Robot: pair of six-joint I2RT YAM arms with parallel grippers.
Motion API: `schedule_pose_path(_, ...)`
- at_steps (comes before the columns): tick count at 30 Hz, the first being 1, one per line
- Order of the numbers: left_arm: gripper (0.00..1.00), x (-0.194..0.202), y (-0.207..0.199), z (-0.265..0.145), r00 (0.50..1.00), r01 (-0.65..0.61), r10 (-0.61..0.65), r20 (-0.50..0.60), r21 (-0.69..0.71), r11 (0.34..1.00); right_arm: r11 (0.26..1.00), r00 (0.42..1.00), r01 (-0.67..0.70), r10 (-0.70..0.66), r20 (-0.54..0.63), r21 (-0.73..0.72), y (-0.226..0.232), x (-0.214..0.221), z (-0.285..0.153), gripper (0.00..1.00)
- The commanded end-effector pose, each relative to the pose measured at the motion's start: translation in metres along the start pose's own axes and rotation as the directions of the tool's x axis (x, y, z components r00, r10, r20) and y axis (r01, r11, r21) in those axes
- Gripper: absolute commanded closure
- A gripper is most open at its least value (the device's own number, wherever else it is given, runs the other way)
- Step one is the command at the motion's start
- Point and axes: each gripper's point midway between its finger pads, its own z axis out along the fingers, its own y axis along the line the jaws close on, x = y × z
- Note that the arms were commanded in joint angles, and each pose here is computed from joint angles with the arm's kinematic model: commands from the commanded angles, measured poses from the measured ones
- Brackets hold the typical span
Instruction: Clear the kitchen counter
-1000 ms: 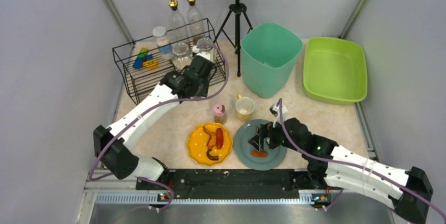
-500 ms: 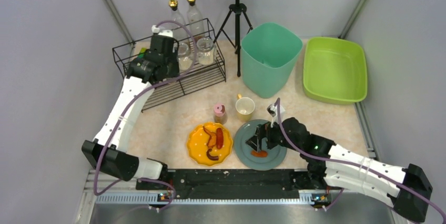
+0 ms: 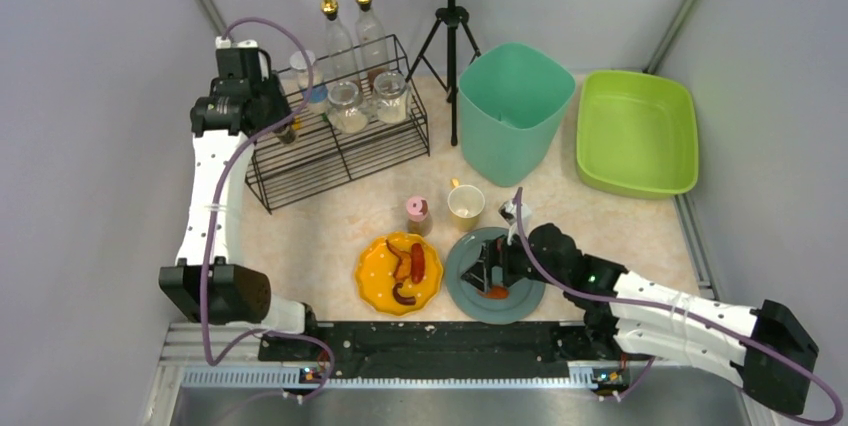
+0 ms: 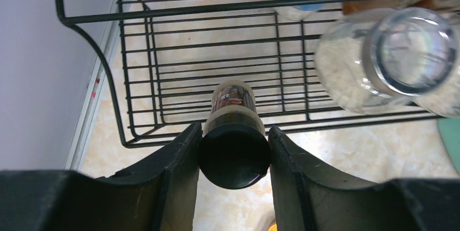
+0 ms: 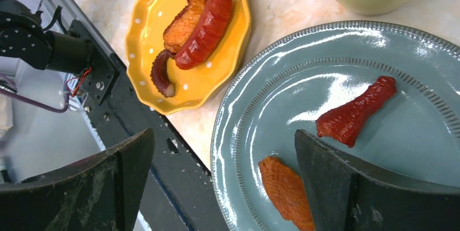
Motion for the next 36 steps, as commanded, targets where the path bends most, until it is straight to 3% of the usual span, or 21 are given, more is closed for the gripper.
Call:
schedule_pose_path(1, 1.0, -0.002, 0.019, 0.019, 0.997, 0.075, -0.076, -0.005, -0.019, 0.997, 0.998, 0.999, 0.006, -0.004, 0.035, -0.063, 0.012, -0.009, 0.001, 0.01)
schedule_pose_path(7, 1.0, 0.011, 0.049, 0.034, 0.991, 0.133, -0.135, -0.025, -0.078, 0.988, 0.997, 0.999, 0.007, -0.004, 0.035, -0.082, 0.014, -0.006, -0.001, 0.01)
schedule_pose_path(24, 0.99, 0.018, 0.065, 0.046, 0.988, 0.128, -0.14, -0.061, -0.169, 0.977, 0.995, 0.999, -0.015, 0.018, 0.036, -0.096, 0.011, 0.003, -0.003, 0.01)
schedule_pose_path(26, 0.95, 0.021, 0.066, 0.049, 0.987, 0.128, -0.142, -0.07, -0.174, 0.976, 0.995, 0.999, -0.013, 0.017, 0.037, -0.097, 0.011, 0.002, -0.003, 0.01)
schedule_pose_path(31, 0.62, 0.021, 0.067, 0.048, 0.988, 0.131, -0.144, -0.063, -0.177, 0.976, 0.996, 0.999, -0.018, 0.022, 0.033, -0.092, 0.009, 0.005, -0.003, 0.01)
schedule_pose_path(36, 0.43, 0.017, 0.065, 0.043, 0.988, 0.133, -0.143, -0.051, -0.163, 0.978, 0.996, 0.999, -0.02, 0.023, 0.035, -0.09, 0.008, 0.006, -0.003, 0.01)
